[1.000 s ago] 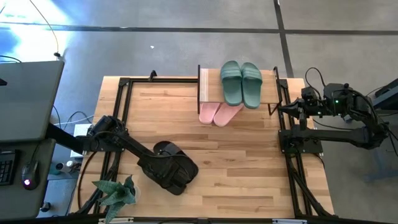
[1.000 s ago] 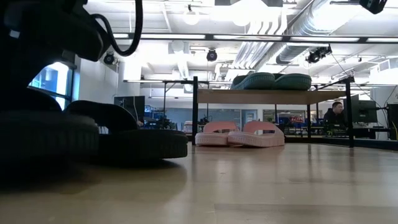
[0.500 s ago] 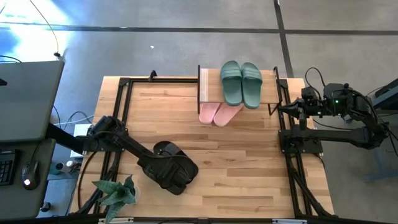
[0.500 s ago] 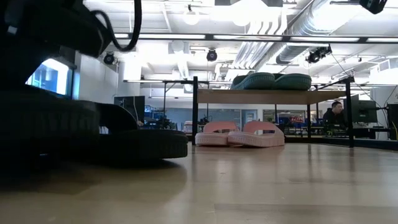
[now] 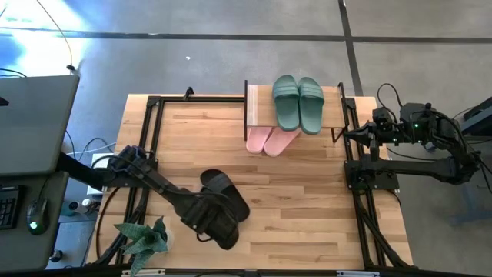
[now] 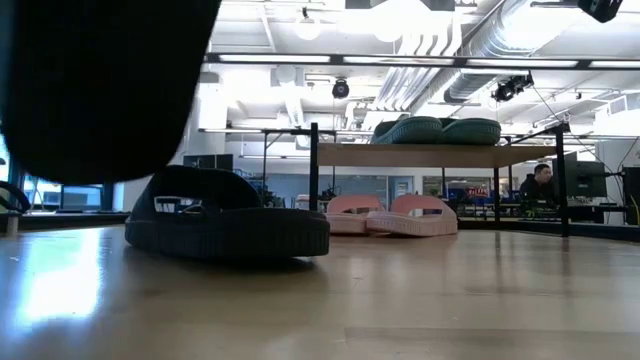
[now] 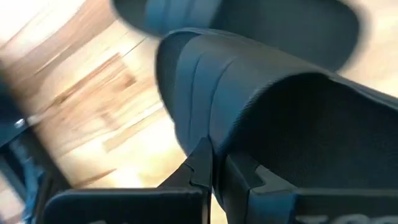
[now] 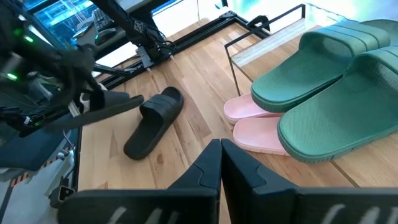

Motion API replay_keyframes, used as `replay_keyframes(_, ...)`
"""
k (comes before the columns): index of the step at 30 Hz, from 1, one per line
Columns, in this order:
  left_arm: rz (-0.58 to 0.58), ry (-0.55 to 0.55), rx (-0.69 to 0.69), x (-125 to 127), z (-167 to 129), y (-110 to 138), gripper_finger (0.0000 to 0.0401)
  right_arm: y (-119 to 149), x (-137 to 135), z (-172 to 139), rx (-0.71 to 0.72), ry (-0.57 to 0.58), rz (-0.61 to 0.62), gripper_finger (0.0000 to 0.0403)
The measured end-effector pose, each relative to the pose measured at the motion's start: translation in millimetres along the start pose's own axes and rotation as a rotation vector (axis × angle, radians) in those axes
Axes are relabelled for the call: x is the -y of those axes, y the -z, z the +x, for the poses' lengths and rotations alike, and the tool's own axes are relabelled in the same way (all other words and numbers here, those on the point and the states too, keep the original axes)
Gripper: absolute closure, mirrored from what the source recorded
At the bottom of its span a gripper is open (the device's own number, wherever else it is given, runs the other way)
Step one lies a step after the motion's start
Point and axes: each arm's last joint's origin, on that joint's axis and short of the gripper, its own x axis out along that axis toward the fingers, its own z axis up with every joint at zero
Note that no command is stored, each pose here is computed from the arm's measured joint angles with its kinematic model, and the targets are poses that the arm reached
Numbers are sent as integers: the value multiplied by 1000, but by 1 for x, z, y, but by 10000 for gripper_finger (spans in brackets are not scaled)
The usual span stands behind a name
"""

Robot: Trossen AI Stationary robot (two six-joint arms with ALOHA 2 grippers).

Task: Pick and place slides into the shelf
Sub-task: Move the bottom black slide to the top right of the table

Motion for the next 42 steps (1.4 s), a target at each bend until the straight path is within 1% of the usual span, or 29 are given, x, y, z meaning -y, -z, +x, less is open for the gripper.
replay_keyframes(4,43,100,50,3,-24,-2,398,0,0,0,0,0,0,401)
replay_keyframes(9,81,218,173,3,-54,-11,399,0,0,0,0,0,0,401)
replay_keyframes(17,163,484,460,11,-103,-25,399,0,0,0,0,0,0,401)
replay_keyframes(23,288,633,677,25,-128,-39,400,0,0,0,0,0,0,401)
replay_keyframes(26,327,661,740,30,-132,-51,400,0,0,0,0,0,0,401)
replay_keyframes(30,364,641,801,38,-129,-70,400,0,0,0,0,0,0,401)
replay_keyframes(32,402,626,815,41,-126,-78,400,0,0,0,0,0,0,401)
replay_keyframes(34,426,653,831,47,-125,-88,400,0,0,0,-1,0,0,401)
replay_keyframes(37,492,683,837,54,-121,-97,400,0,0,0,0,0,0,401)
replay_keyframes(39,502,715,856,64,-117,-106,400,0,0,0,0,0,0,401)
replay_keyframes(42,525,718,848,72,-106,-116,400,0,0,0,0,0,0,401)
